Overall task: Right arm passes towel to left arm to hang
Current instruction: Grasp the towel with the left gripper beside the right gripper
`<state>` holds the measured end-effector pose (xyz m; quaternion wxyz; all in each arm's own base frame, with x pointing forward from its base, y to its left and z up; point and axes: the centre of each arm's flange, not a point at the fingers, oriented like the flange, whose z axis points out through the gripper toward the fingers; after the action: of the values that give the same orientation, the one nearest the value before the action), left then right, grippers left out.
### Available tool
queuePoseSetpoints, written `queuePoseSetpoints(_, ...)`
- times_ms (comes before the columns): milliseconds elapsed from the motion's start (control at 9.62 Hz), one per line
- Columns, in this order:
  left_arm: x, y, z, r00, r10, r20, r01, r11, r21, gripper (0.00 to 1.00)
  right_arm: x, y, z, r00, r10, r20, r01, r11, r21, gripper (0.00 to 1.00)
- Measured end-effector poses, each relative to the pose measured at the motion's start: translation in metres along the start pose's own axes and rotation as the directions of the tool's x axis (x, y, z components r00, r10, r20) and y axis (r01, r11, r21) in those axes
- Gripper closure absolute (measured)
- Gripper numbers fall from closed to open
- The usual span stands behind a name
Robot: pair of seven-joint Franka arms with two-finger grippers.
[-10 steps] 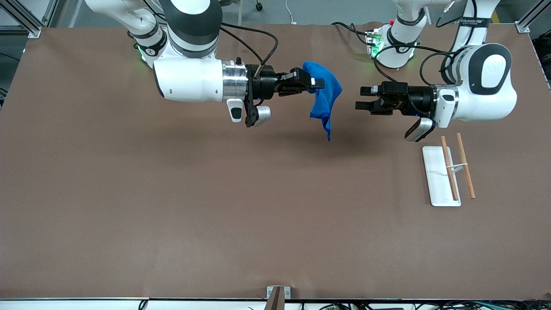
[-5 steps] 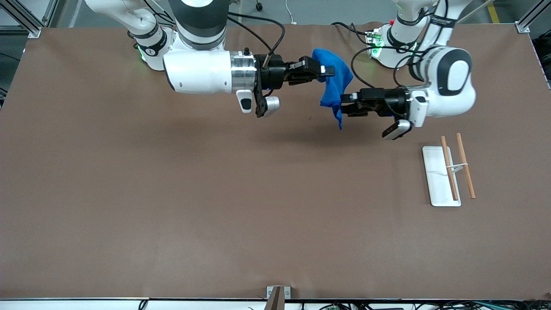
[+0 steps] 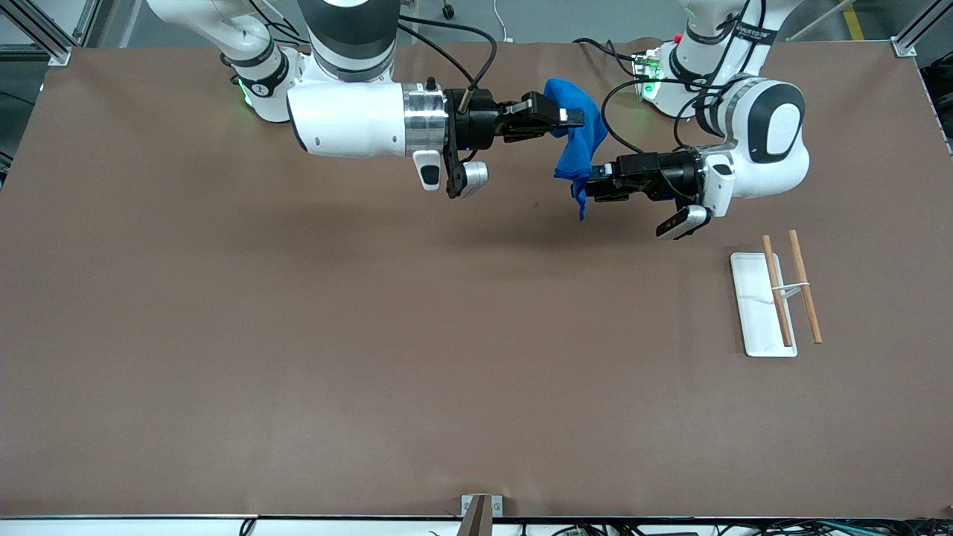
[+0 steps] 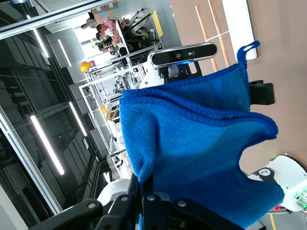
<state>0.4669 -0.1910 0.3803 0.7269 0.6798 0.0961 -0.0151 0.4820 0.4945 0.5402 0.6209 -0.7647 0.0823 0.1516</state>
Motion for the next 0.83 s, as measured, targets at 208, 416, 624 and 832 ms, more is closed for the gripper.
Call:
queuePoseSetpoints(208,0.003,0.009,-0.01,1.0,0.018,-0.021,-0.018,1.0,-0.006,0.54,0.0,0.0,0.0,1.0,0.0,-0.002,0.0,1.0,0.0,0.96)
queuePoseSetpoints(416,0.003,0.012,-0.011,0.999,0.024,-0.024,-0.025,1.0,-0.007,0.85,0.001,0.0,-0.001,1.0,0.0,-0.007,0.0,1.0,0.001,0.96)
queuePoseSetpoints(624,0.004,0.014,-0.012,0.999,0.027,-0.026,-0.027,1.0,-0.008,0.98,0.001,0.0,-0.001,1.0,0.0,-0.01,0.0,1.0,0.001,0.96)
queuePoseSetpoints(832,0.004,0.015,-0.013,0.999,0.031,-0.029,-0.031,0.999,-0.009,0.98,0.002,0.0,-0.001,1.0,0.0,-0.016,0.0,1.0,0.002,0.96)
